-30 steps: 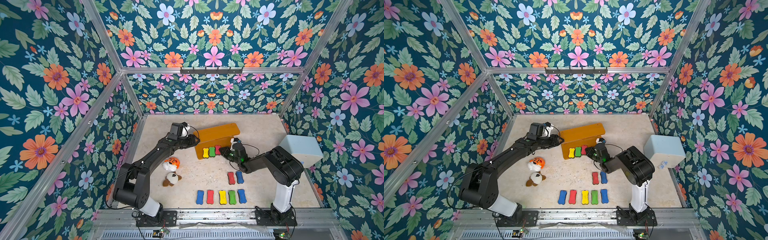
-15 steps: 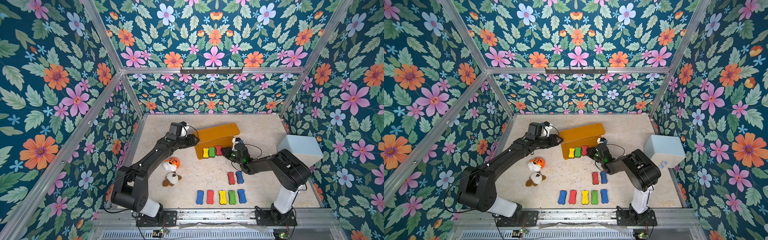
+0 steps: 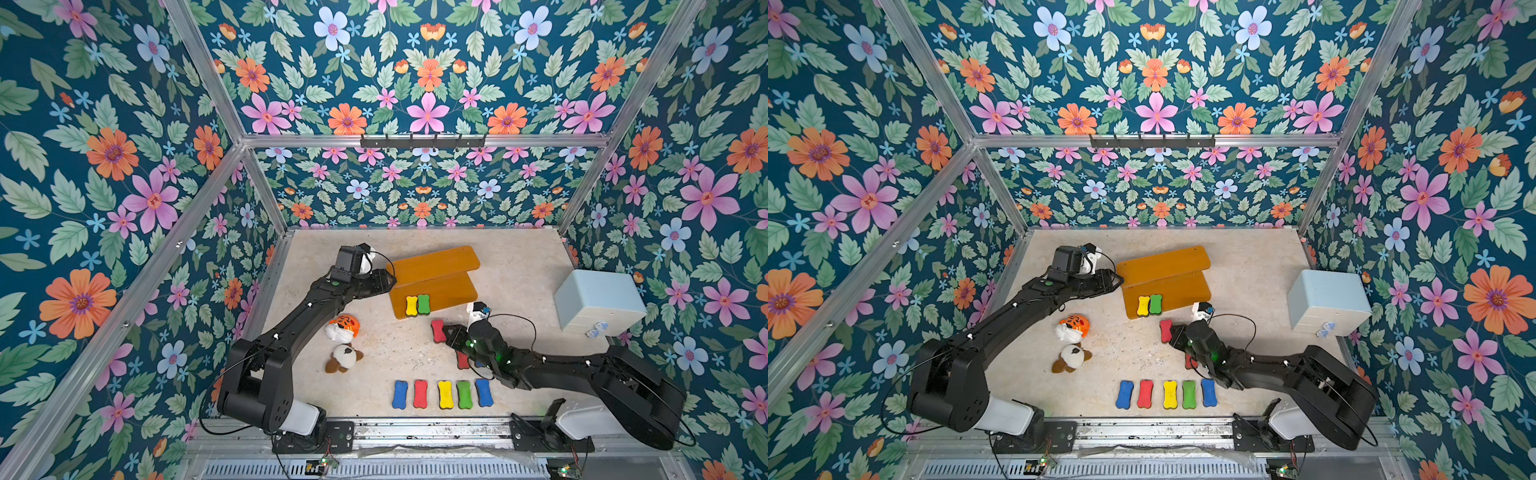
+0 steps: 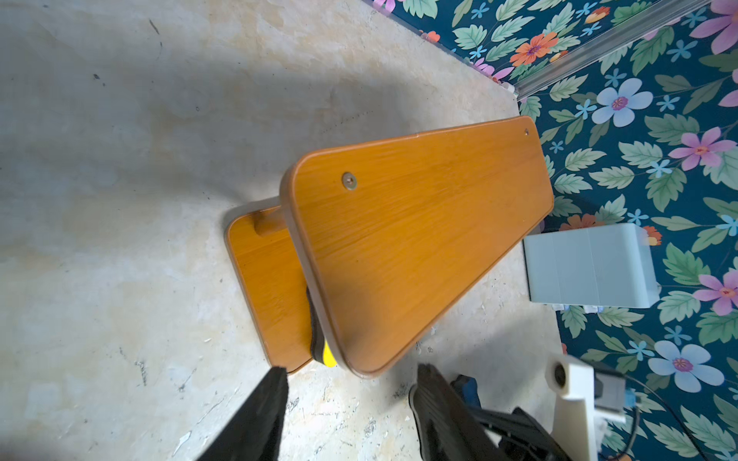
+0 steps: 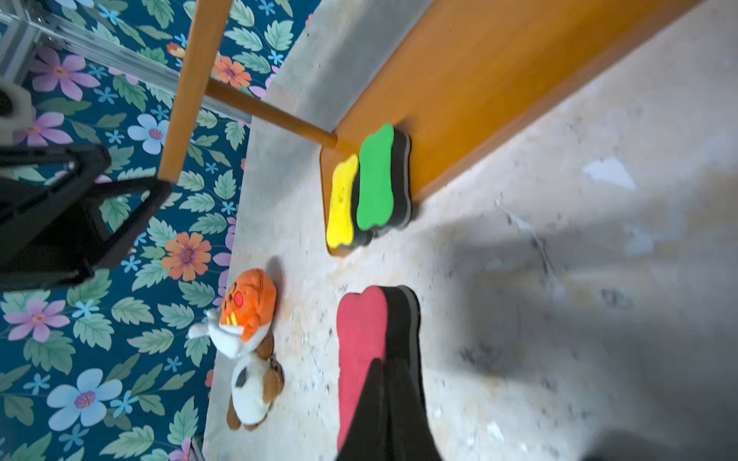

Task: Remove the whiteboard erasers from the shelf
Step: Place the whiteboard eraser at the center of the board.

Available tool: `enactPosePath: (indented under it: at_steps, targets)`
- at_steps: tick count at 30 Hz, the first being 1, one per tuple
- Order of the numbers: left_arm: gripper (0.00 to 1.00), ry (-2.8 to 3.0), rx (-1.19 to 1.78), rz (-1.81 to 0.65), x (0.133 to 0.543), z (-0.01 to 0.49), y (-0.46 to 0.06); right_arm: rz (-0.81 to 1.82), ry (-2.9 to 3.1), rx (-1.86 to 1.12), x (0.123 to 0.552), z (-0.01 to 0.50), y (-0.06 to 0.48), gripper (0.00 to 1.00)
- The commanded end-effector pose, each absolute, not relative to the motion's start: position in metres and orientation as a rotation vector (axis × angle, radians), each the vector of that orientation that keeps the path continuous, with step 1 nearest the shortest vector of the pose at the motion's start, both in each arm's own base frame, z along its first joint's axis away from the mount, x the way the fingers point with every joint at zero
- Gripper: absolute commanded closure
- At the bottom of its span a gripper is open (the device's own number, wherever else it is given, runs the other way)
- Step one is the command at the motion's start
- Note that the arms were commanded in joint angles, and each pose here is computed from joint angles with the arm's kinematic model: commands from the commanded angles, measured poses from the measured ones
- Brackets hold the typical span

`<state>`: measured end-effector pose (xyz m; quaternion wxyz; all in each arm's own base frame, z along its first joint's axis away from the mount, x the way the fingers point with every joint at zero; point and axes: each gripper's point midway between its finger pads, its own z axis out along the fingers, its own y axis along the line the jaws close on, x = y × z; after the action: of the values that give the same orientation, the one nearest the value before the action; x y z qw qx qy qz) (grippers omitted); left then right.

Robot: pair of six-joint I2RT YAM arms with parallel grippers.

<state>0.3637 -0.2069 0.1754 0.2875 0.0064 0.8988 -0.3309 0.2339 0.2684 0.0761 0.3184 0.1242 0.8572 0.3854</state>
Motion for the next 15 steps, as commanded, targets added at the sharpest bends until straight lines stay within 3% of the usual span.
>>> enactPosePath:
  at_steps: [1,15]
  targets:
    - [0.42,2.375,0.018,-0.888,0.366,0.181,-0.207,0.914,2.263,0.445,0.22,0.062,0.25,1.0]
    - [0.42,2.374,0.016,-0.896,0.364,0.181,-0.207,0.876,2.343,0.451,0.19,0.037,0.247,1.0]
